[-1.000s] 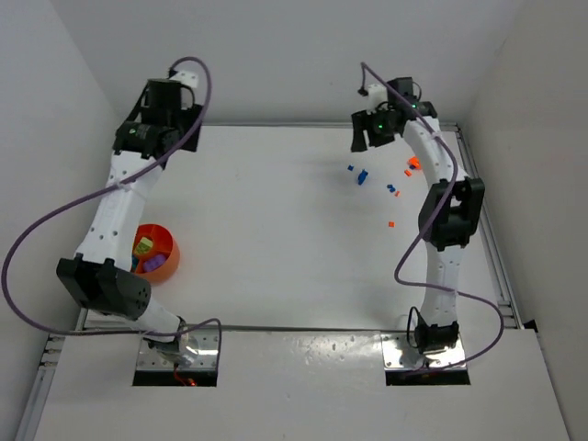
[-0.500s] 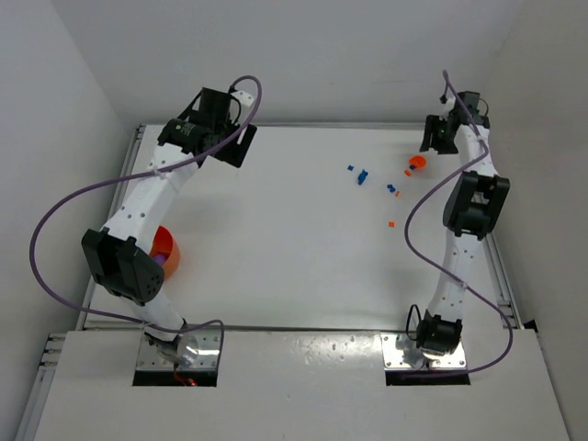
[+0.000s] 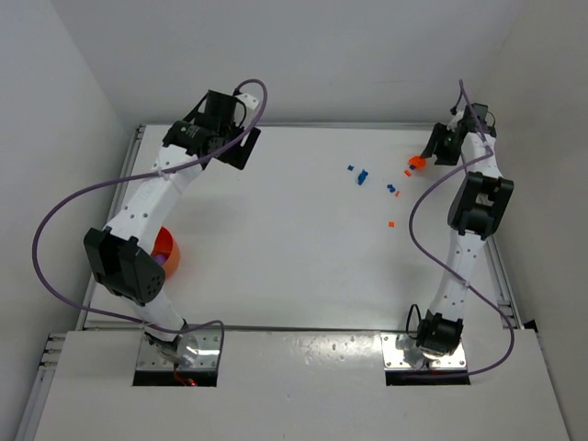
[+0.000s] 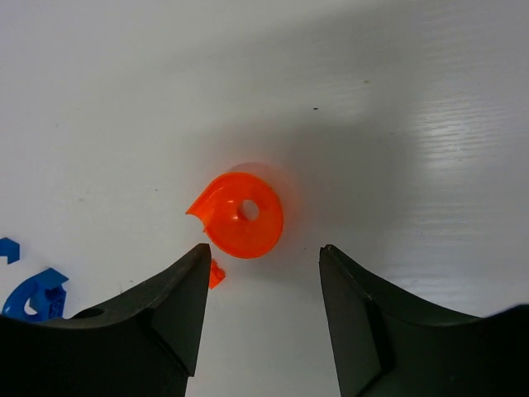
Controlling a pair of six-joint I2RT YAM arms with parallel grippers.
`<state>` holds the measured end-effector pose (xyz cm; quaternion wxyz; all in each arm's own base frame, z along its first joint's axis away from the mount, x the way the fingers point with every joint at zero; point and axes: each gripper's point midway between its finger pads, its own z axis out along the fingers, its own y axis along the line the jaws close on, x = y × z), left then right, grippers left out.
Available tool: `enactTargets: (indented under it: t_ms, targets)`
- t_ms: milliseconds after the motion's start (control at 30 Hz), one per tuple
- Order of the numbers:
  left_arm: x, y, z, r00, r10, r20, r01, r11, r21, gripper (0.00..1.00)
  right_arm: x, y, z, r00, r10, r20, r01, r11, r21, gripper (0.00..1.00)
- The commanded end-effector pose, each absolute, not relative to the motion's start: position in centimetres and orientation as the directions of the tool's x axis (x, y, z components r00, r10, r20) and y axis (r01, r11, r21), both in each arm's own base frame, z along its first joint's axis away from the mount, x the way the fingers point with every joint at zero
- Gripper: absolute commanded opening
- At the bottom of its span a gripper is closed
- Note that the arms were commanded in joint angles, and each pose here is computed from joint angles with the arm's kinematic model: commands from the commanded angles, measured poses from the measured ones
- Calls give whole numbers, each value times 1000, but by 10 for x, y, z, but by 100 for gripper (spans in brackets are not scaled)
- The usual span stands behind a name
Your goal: Sort the legos into containers by color
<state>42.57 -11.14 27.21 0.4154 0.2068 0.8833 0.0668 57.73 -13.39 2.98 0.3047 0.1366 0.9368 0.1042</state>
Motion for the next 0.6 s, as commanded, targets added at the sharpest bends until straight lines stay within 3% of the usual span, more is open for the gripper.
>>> enactTargets:
  t_ms: [0,333,567]
  targets:
    - [429,-116,271,-559,430,-709,301,902,310,81,591,-129,45,-739,352,-575,164,921,353,56]
    - [428,-119,265,-564,454,-690,306,891,336,81,591,-136,20,-746,365,-557,207,922,327,56]
    - [428,-116,267,-561,475,-678,295,880,373,81,603,-135,7,-721,427,-546,244,894,377,48]
